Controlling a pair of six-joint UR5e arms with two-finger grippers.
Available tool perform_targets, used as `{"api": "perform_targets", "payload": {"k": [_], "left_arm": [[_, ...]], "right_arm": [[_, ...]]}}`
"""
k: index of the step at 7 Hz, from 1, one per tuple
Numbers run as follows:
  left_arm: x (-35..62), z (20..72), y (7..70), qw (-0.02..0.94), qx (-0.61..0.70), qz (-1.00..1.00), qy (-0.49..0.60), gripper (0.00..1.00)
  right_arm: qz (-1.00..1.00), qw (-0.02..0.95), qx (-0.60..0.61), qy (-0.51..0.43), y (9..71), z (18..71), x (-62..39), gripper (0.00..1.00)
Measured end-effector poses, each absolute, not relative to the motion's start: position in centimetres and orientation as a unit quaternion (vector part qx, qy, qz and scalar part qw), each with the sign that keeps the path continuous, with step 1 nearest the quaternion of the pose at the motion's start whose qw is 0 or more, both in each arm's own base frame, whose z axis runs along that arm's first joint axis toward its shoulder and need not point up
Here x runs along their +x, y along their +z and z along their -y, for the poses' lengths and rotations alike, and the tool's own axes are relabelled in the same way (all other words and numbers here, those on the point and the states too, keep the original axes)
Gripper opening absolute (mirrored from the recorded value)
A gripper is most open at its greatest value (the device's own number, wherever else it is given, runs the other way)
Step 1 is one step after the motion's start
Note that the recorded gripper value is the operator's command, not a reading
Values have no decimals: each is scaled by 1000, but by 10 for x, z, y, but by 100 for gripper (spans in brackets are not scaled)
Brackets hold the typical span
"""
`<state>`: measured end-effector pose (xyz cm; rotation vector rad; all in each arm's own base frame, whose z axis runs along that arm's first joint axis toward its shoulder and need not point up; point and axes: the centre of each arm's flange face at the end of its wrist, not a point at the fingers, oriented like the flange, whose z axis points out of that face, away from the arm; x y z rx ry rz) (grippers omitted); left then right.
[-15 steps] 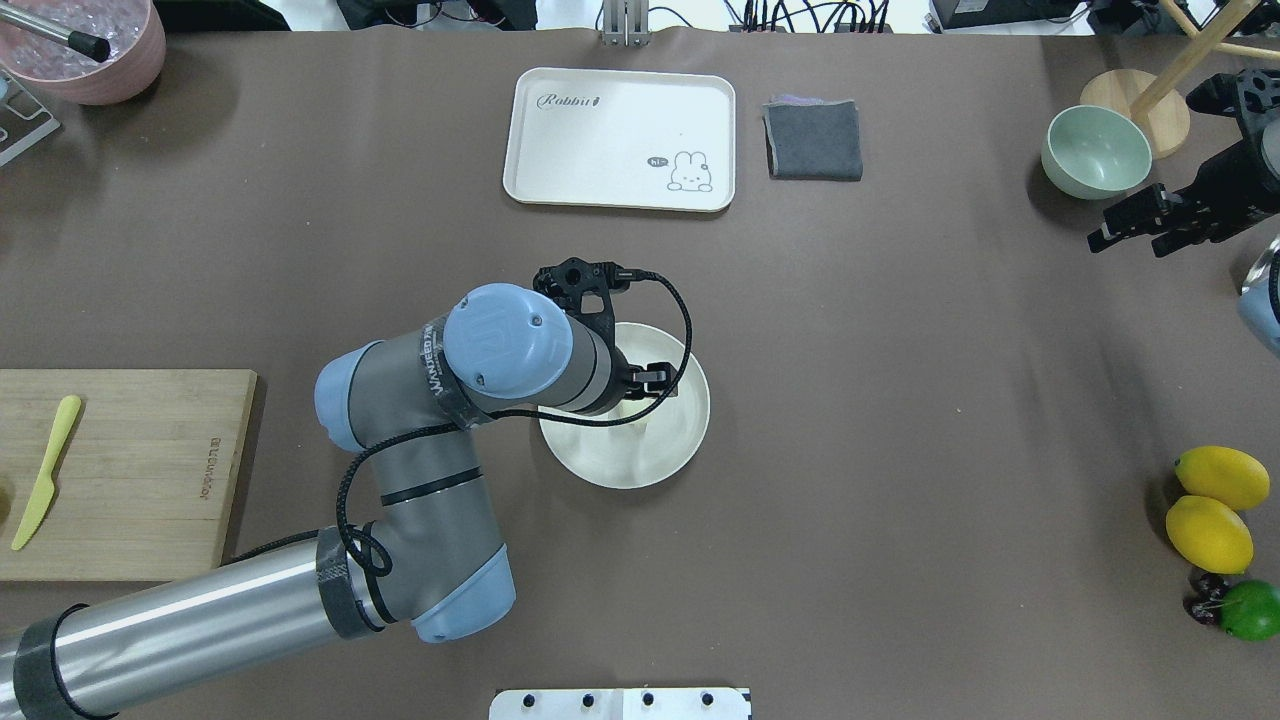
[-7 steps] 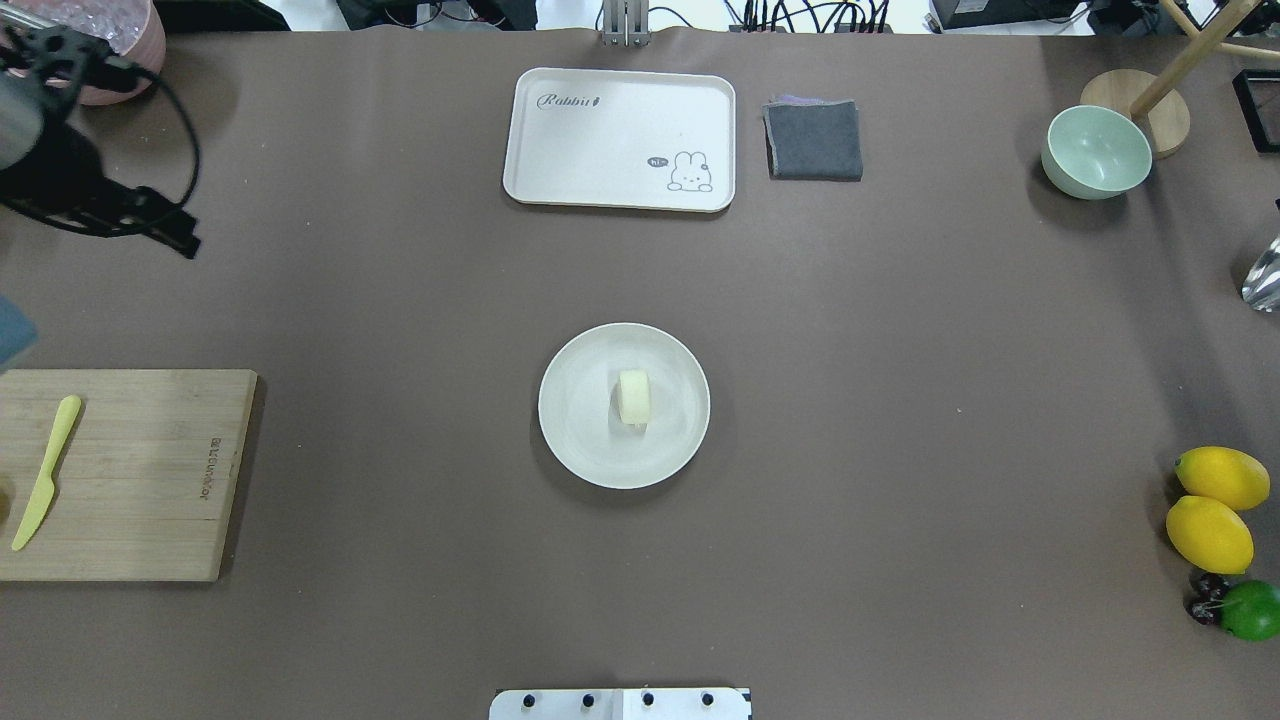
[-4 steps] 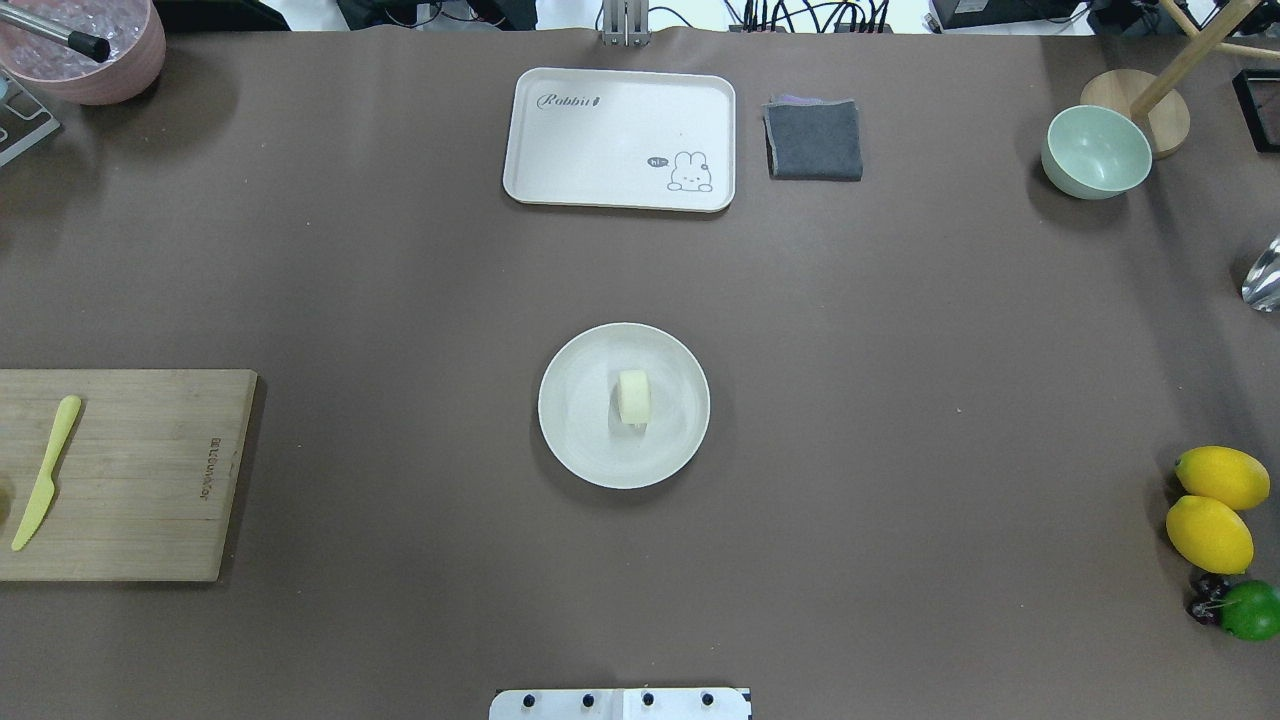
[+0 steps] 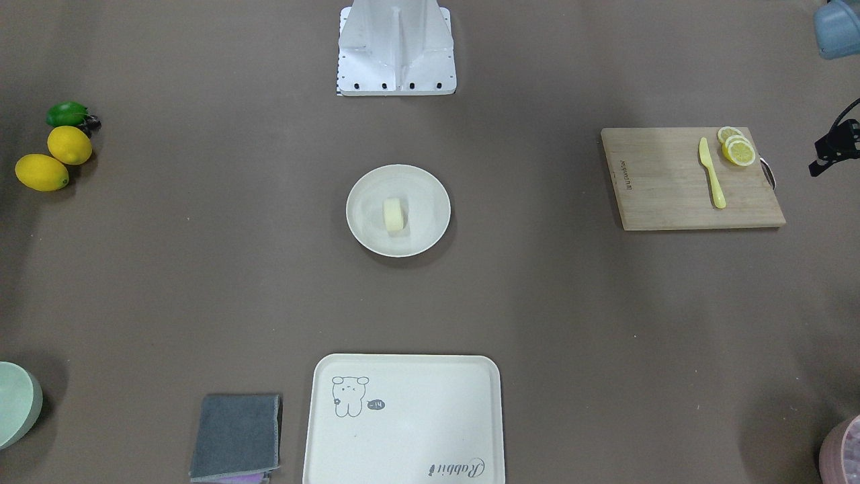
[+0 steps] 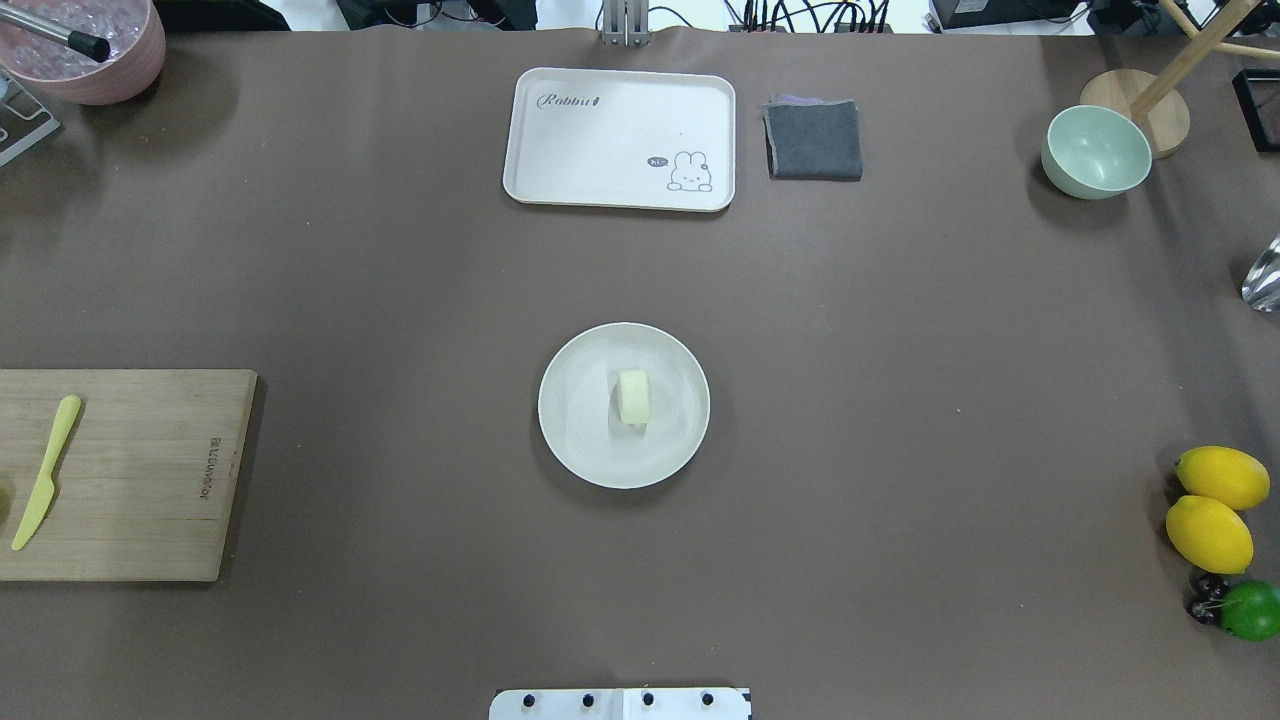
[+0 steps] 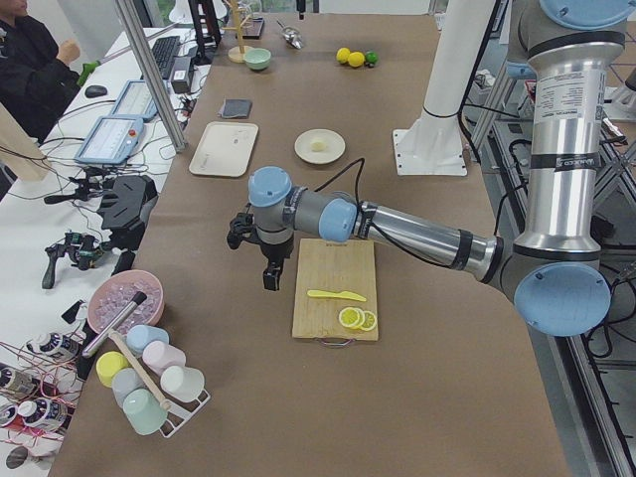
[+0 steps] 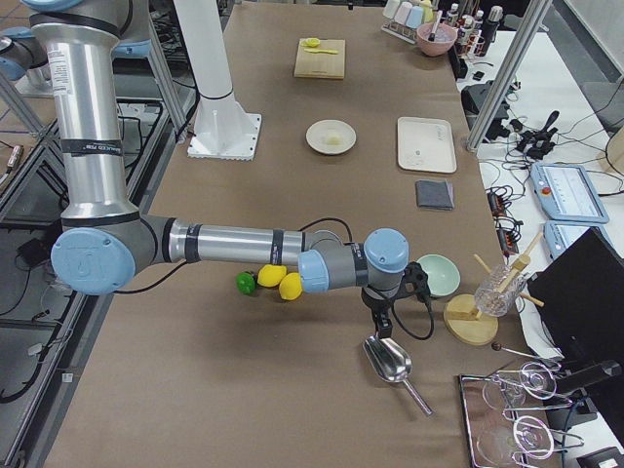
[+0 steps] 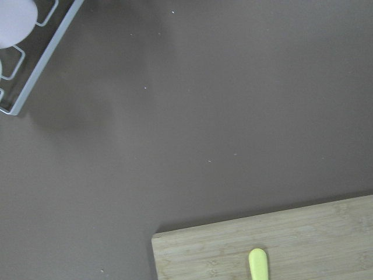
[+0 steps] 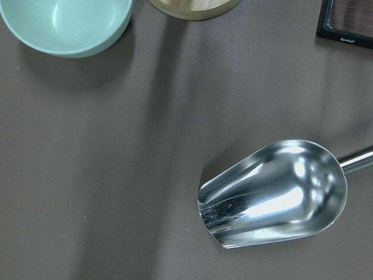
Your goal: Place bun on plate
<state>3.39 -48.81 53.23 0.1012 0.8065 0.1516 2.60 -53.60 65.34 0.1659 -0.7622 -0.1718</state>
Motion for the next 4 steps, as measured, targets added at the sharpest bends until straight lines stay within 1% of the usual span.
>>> {"api": "perform_targets", "payload": {"k": [4], "left_arm": [[14,490,532,912,56,-402,56,98]], "right_arm": [[375,919,83,-85,650,537,25,100]]}}
